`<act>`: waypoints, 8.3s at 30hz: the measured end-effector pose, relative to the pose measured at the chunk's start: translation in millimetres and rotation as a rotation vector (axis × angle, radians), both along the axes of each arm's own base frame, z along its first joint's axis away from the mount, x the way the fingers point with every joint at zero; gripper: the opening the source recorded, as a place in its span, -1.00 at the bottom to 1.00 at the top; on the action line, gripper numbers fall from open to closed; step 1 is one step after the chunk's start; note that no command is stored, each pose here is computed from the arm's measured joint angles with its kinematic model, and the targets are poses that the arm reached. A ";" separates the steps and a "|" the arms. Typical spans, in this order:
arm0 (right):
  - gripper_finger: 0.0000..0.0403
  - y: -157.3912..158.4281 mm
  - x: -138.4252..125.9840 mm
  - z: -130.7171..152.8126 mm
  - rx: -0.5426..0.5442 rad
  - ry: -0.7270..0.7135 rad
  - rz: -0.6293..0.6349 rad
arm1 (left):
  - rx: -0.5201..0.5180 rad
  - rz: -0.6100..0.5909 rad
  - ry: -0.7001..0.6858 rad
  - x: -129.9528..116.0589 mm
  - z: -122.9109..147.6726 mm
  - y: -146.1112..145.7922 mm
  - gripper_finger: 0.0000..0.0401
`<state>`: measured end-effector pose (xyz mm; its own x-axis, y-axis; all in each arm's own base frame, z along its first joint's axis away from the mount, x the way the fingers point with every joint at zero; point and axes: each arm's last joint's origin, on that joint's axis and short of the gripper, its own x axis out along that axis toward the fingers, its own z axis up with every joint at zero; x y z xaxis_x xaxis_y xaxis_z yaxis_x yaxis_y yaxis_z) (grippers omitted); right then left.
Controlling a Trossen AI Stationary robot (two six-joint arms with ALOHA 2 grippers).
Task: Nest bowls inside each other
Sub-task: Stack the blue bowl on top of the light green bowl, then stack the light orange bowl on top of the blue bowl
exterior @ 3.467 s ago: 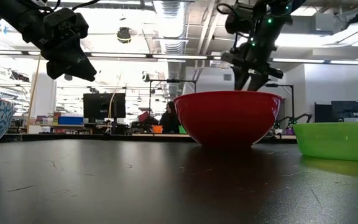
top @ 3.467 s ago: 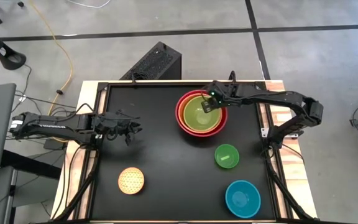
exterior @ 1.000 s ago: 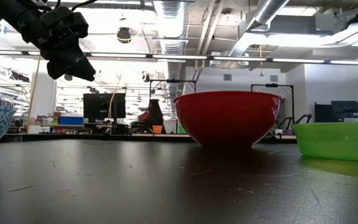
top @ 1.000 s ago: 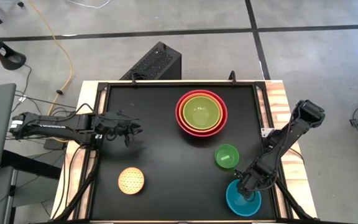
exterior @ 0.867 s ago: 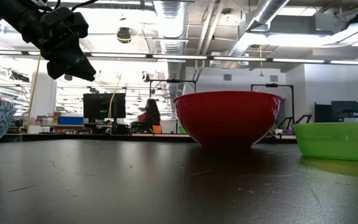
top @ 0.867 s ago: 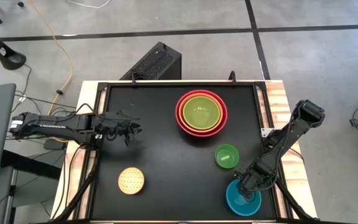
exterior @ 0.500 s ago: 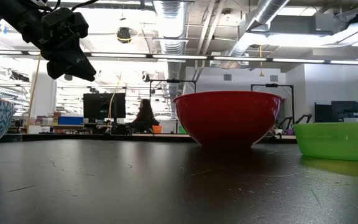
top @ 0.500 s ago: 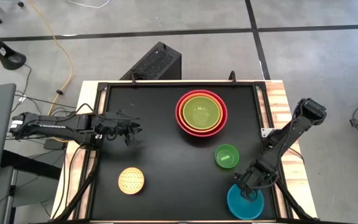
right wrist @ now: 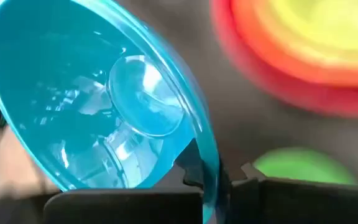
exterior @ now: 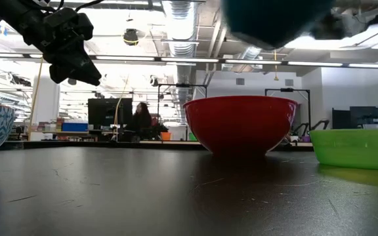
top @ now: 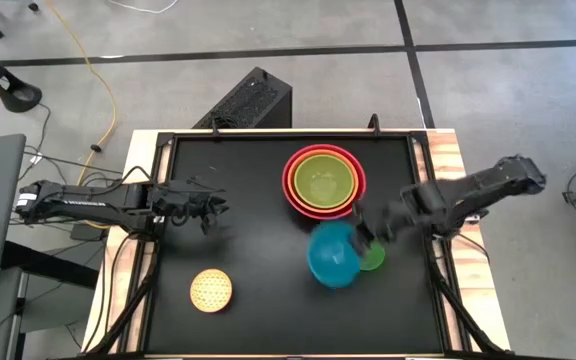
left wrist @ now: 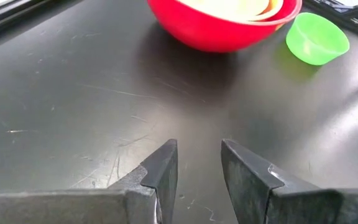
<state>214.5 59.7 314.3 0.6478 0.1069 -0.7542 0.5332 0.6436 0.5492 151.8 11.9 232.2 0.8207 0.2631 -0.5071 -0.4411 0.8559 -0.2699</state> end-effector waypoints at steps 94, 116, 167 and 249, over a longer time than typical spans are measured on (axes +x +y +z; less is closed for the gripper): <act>0.08 36.2 9.3 -10.2 0.003 0.250 0.022 | -0.150 -0.370 0.075 -3.3 -6.4 -11.4 -0.44; 0.08 47.9 21.1 -44.6 -0.064 0.472 -0.005 | -0.259 -0.711 0.255 -7.0 -22.0 -76.7 -0.44; 0.08 55.4 21.3 -43.2 -0.088 0.420 0.027 | 0.304 -0.520 0.253 93.2 77.7 -6.5 -0.99; 0.08 92.9 -3.1 -43.6 -0.045 0.423 -0.060 | 0.139 -0.453 0.542 320.9 15.9 176.5 -0.25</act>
<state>211.4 152.6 270.8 0.2845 0.0392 -0.9579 0.7422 0.6234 0.2460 472.7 188.4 248.1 0.5068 0.0478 -0.8608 -0.0756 0.9971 0.0108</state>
